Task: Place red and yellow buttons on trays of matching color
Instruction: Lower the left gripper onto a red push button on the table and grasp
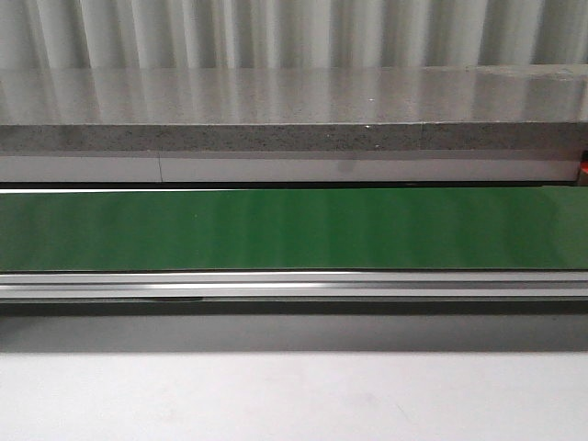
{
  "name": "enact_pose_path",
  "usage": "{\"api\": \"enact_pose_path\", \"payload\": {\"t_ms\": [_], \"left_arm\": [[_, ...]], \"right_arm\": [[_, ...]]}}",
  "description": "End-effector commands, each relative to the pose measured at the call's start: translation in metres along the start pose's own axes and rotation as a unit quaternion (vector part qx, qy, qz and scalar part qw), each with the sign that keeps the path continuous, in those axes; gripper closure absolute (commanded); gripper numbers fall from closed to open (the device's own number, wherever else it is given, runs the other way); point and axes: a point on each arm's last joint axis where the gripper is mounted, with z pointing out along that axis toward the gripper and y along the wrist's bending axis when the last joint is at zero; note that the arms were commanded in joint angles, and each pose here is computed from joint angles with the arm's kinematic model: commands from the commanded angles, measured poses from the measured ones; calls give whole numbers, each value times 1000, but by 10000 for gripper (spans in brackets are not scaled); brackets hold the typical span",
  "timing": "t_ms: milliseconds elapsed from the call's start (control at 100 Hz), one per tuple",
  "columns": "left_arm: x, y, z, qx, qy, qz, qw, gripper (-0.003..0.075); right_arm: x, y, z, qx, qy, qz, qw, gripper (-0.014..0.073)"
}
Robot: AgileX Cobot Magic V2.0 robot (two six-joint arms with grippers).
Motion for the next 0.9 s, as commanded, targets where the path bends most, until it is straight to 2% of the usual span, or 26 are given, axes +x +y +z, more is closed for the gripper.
{"api": "enact_pose_path", "payload": {"t_ms": [0, 250, 340, 410, 530, 670, 790, 890], "left_arm": [[-15, -3, -13, 7, -48, -5, 999, 168], [-26, -4, -2, 4, -37, -5, 999, 168], [-26, -3, 1, 3, -30, -5, 1000, 191], [-26, -3, 1, 0, -30, -2, 1000, 242], [-26, -2, 1, -8, -32, 5, 999, 381], [-26, -1, -1, -11, -33, 8, 999, 507], [-25, -1, -4, -11, -36, 9, 999, 566], [-24, -2, -15, -8, -53, 11, 999, 576]], "right_arm": [[-14, 0, -4, 5, -46, -6, 999, 653], [-14, 0, -4, 5, -46, -6, 999, 653], [-14, 0, -4, 5, -46, -6, 999, 653], [-14, 0, -4, 5, -46, -6, 999, 653], [-14, 0, -4, 5, -46, -6, 999, 653], [-14, 0, -4, 5, -46, -6, 999, 653], [-14, 0, -4, 5, -46, -6, 999, 653], [-14, 0, -4, 5, -46, -6, 999, 653]]}}
